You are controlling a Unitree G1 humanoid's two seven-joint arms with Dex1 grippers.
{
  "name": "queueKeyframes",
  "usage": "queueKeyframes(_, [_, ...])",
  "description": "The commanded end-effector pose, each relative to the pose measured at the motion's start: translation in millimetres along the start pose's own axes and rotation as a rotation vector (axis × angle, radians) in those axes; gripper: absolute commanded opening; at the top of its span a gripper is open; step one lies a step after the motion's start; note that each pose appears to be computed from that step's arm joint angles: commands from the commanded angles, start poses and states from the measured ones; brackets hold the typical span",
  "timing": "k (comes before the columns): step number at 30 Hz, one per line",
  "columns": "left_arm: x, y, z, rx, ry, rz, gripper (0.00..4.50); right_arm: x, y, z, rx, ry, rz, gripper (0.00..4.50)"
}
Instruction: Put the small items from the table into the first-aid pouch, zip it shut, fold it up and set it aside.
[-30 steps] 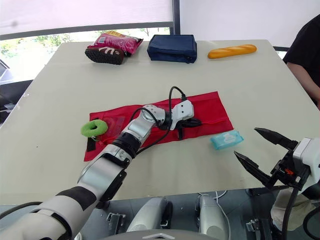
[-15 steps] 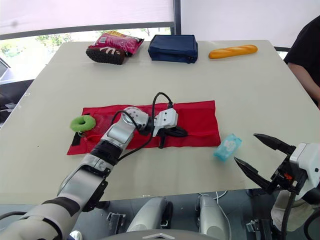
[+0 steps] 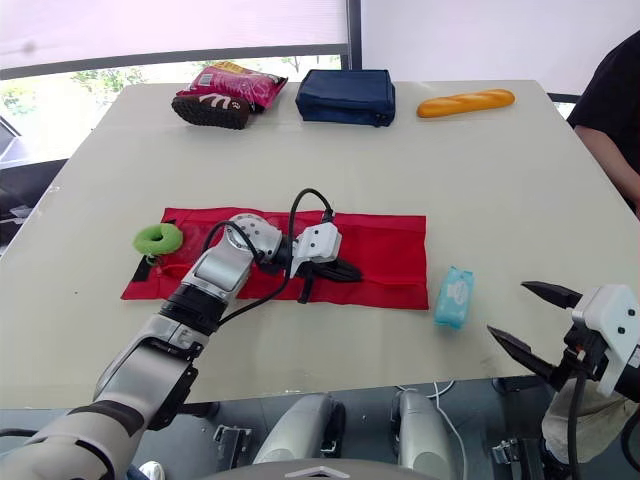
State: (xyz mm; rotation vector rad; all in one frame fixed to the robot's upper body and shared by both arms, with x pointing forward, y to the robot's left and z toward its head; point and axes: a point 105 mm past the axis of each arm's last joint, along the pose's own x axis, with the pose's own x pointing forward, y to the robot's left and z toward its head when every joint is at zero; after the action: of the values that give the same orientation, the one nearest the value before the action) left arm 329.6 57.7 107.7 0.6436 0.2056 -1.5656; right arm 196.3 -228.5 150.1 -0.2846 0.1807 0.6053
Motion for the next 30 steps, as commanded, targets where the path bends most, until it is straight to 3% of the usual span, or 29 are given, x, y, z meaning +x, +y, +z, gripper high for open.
queueKeyframes(1, [-5,6,16,0.038,-0.055,0.044,0.07,16,15,4,0.067,-0.011,-0.11,4.5])
queueKeyframes(11, [0,5,24,0.022,-0.088,0.054,0.07,59,50,-17,0.265,0.082,-0.336,4.5])
queueKeyframes(16, [1,5,25,0.021,-0.088,0.058,0.07,66,43,-27,0.258,0.141,-0.466,4.5])
queueKeyframes(23, [4,6,25,0.023,-0.086,0.058,0.07,73,52,-31,0.279,0.168,-0.48,4.5])
queueKeyframes(27, [6,8,24,0.021,-0.087,0.06,0.0,70,53,-34,0.293,0.187,-0.501,3.25])
queueKeyframes(28, [6,8,24,0.021,-0.087,0.059,0.0,68,52,-35,0.293,0.191,-0.507,2.63])
queueKeyframes(30, [6,8,25,0.022,-0.09,0.058,0.0,64,50,-36,0.286,0.198,-0.524,1.87])
